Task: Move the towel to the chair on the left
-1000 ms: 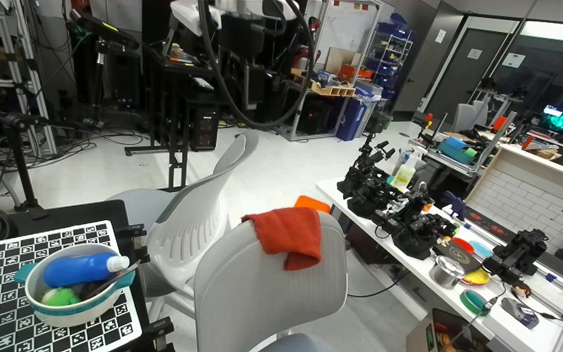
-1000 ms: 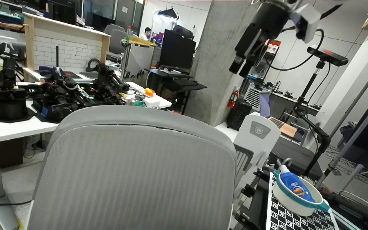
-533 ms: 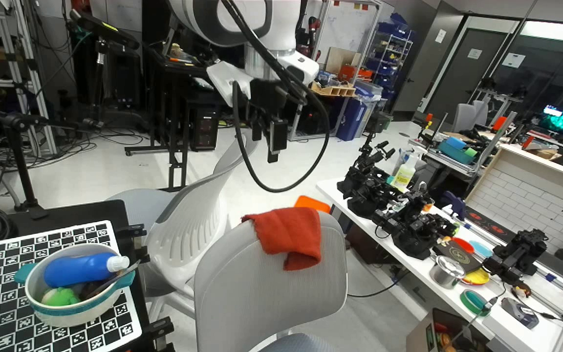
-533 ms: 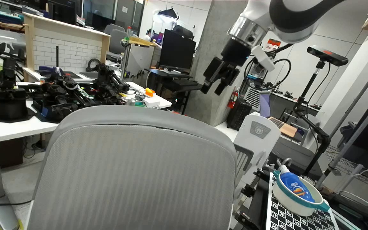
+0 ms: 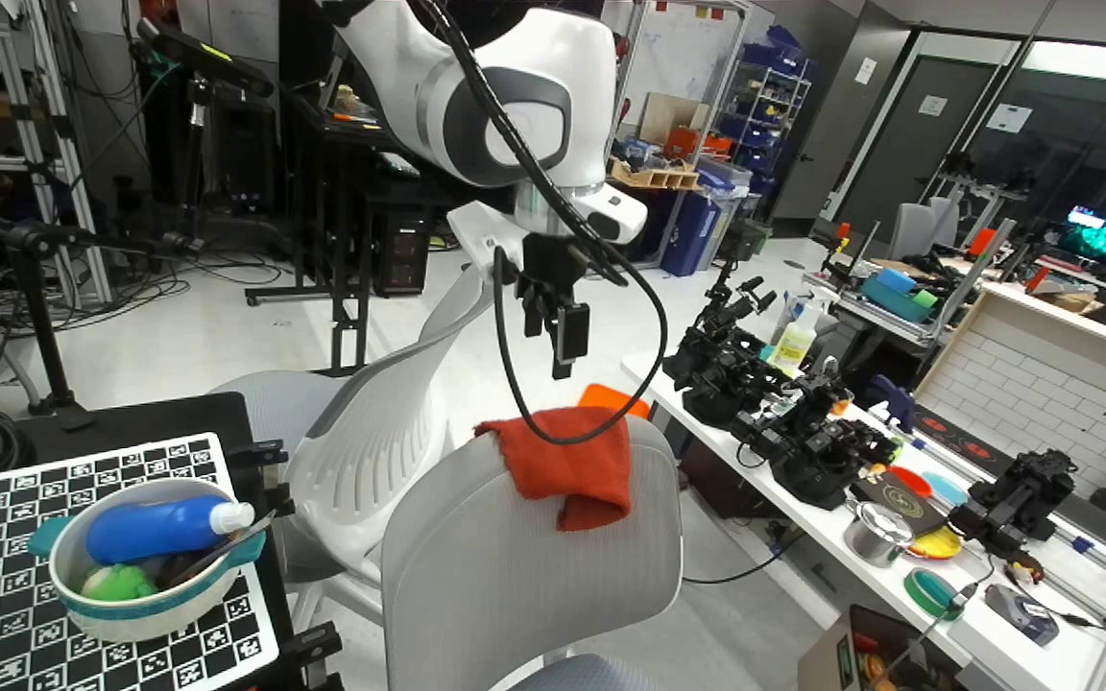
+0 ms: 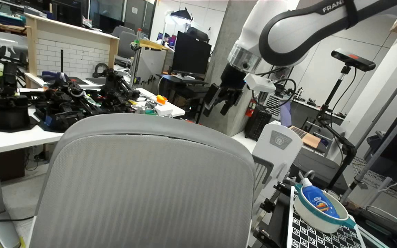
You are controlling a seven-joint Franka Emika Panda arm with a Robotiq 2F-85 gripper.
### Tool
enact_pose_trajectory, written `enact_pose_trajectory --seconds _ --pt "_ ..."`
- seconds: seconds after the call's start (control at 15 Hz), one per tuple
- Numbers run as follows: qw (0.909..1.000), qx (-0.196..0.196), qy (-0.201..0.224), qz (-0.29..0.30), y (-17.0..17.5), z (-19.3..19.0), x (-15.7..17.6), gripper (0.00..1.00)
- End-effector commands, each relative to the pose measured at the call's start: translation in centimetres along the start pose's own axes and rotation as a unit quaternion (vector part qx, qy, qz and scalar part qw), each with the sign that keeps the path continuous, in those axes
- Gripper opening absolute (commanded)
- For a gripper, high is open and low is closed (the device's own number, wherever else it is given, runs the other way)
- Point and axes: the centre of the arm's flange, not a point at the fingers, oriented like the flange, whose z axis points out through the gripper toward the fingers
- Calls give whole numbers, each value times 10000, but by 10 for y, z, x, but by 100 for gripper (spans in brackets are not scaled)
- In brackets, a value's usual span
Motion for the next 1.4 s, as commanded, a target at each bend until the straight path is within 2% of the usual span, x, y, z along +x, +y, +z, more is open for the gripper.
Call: enact_pose_trajectory --seconds 0.0,0.53,0.6,0.73,1.07,1.33 --pt "9996 -211 -44 200 4 23 20 100" --pt "9986 -336 -281 304 18 84 40 100" --pt "9985 -339 -307 298 18 90 41 94" --pt "9984 -332 -368 289 16 101 41 65" --pt "9985 -300 -375 252 12 103 41 27" --pt "9993 -269 -206 171 9 68 41 4"
